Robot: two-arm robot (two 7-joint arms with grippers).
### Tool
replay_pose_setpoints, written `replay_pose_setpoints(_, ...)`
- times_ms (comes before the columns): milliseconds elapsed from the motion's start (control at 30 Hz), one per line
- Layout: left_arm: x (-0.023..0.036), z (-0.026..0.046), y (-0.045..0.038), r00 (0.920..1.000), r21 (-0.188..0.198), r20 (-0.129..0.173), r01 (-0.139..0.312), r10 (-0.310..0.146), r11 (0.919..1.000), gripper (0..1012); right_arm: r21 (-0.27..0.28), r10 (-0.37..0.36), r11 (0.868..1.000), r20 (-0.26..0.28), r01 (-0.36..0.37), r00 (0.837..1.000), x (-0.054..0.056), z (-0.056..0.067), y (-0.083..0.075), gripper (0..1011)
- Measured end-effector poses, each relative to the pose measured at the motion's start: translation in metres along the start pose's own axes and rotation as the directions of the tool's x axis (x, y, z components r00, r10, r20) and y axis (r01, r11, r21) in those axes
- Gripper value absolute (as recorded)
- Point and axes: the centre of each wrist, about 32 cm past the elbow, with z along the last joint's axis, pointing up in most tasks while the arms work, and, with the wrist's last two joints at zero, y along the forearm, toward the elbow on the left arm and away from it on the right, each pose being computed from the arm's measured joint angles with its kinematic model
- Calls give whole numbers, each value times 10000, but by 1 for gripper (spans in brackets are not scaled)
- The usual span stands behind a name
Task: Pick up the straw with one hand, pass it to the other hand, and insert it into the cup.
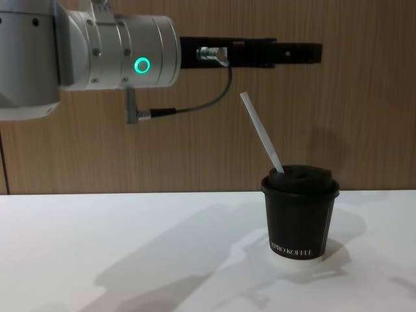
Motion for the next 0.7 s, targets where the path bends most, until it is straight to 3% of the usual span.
replay_pose_setpoints(267,-13,35,69,10000,-292,28,76,-75,9995,1000,245,-97,9996,-1061,124,9943,-110,-20,155,1001)
replay_pose_setpoints(700,-10,101,105,9999,-706,103,11,-4,9975,1000,329,7,9994,-1750,52,9846,-189,-62,297,1001)
